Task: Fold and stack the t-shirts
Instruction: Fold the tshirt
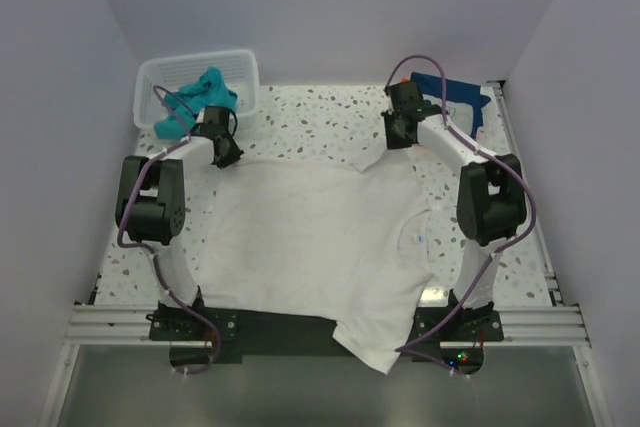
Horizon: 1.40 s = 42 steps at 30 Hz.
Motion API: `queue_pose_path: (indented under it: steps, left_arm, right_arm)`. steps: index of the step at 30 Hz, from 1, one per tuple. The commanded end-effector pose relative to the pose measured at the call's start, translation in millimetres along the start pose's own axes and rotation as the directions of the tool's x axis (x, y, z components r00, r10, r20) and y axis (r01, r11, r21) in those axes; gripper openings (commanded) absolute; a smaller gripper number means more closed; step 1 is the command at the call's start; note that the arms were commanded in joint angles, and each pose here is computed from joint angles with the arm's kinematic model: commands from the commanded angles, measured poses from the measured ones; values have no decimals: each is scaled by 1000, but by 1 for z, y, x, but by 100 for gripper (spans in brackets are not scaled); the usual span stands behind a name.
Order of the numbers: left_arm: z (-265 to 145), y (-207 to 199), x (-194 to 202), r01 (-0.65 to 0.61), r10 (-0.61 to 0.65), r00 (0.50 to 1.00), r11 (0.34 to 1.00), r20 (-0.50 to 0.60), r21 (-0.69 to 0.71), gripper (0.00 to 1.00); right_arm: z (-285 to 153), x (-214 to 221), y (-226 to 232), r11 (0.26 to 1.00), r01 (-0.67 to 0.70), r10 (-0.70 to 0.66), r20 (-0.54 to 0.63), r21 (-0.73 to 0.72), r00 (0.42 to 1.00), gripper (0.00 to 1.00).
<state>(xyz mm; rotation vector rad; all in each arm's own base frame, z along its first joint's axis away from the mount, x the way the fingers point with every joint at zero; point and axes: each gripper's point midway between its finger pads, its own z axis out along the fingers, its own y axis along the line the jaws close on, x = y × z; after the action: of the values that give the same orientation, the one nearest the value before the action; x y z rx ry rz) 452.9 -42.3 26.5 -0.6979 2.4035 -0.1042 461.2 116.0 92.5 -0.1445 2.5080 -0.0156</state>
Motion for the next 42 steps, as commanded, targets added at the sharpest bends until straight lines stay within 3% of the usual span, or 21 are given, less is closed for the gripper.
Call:
queue_pose_path:
  steps: [1, 25, 42]
  left_arm:
    - [-7, -9, -21, -10, 8, 998, 999, 69, 32, 0]
    - [-105, 44, 40, 69, -79, 992, 993, 101, 93, 0]
    - [-111, 72, 57, 82, -82, 992, 997, 92, -3, 0]
  right_arm:
    - [-20, -13, 1, 999, -36, 36, 52, -14, 998, 0]
    - [-144, 121, -3, 976, -171, 164, -68, -132, 984, 0]
    - [-181, 205, 23, 902, -338, 306, -154, -269, 939, 0]
